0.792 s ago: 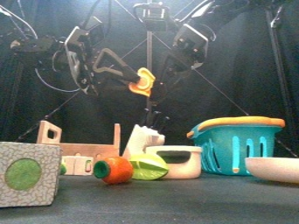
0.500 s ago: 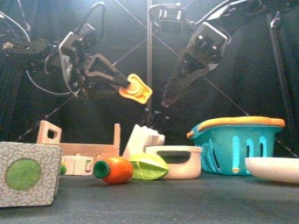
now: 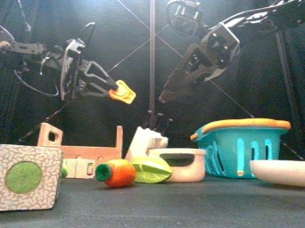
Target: Place squash half in toolbox
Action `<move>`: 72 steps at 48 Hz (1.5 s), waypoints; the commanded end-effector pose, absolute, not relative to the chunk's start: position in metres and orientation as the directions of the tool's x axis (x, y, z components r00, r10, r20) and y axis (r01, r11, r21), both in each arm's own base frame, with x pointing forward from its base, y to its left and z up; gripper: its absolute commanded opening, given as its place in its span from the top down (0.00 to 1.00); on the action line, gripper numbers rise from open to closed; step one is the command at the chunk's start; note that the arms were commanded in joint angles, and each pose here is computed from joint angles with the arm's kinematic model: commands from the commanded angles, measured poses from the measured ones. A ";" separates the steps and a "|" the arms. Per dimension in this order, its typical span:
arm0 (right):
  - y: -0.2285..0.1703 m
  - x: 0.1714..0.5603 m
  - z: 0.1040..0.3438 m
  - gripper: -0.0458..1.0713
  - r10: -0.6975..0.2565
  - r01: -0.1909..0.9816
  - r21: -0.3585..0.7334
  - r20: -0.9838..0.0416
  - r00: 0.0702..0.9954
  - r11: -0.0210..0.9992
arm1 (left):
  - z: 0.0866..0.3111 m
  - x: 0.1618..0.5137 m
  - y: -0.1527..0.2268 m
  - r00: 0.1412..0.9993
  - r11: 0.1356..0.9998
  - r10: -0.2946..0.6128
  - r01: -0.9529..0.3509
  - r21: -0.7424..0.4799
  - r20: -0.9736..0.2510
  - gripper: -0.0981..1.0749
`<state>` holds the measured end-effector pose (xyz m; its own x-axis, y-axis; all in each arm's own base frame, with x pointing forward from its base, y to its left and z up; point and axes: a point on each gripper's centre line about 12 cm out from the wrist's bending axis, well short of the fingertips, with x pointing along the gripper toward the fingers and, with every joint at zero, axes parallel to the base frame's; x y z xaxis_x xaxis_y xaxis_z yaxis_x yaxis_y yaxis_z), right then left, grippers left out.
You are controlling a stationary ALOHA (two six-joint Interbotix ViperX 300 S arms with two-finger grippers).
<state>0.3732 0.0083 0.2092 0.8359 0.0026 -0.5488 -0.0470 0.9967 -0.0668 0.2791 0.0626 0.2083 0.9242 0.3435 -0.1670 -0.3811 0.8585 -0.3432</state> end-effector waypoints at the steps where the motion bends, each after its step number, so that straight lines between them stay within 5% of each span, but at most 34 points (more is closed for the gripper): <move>1: 0.008 0.371 0.228 0.09 0.001 -0.045 -0.076 -0.507 0.862 0.996 | 0.210 0.275 0.076 0.904 0.832 0.392 -0.426 -0.355 -0.168 0.30; 20: 0.008 0.363 0.228 0.09 0.004 -0.055 -0.085 -0.505 0.863 0.995 | 0.192 0.246 0.121 0.804 0.723 0.537 -0.594 -0.353 -0.254 0.30; 41: 0.008 0.362 0.221 0.09 0.002 -0.059 -0.091 -0.521 0.853 0.994 | 0.169 0.226 0.141 0.716 0.631 0.542 -0.693 -0.349 -0.441 0.29; 72: 0.006 0.364 0.215 0.09 -0.002 -0.056 -0.092 -0.537 0.844 0.994 | 0.167 0.227 0.141 0.711 0.629 0.529 -0.695 -0.348 -0.464 0.16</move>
